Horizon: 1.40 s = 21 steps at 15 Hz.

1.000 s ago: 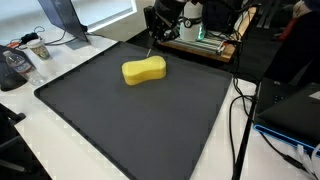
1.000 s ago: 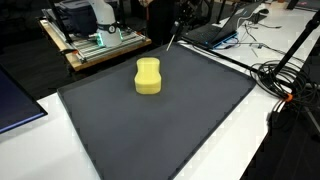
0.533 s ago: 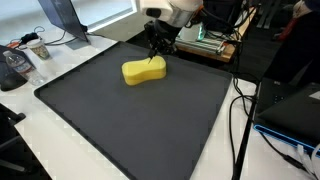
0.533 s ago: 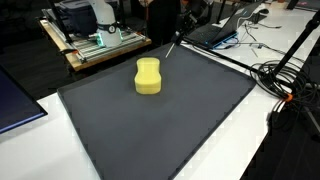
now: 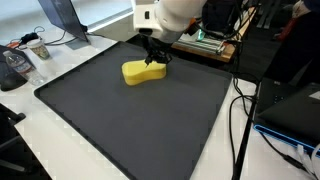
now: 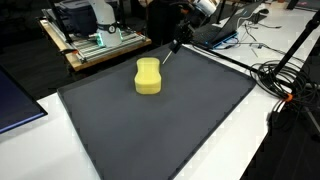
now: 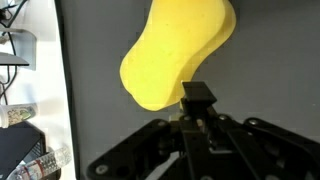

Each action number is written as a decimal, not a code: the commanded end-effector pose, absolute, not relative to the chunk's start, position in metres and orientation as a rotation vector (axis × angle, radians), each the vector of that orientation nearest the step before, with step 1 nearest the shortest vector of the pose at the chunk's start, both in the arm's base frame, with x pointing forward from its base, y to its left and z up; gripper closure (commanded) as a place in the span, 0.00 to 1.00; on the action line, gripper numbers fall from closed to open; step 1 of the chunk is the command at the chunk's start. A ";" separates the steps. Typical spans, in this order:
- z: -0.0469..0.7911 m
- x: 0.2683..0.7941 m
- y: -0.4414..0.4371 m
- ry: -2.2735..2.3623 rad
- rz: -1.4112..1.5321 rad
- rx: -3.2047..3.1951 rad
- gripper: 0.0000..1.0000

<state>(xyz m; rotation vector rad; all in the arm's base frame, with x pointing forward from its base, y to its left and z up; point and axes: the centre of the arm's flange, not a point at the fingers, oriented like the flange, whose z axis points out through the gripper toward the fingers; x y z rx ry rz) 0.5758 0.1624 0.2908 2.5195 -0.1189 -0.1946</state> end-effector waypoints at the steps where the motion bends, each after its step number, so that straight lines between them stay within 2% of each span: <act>1: 0.280 0.584 0.155 -0.146 -0.237 2.493 0.97; 21: 0.225 0.580 0.081 -0.416 -0.398 2.612 0.97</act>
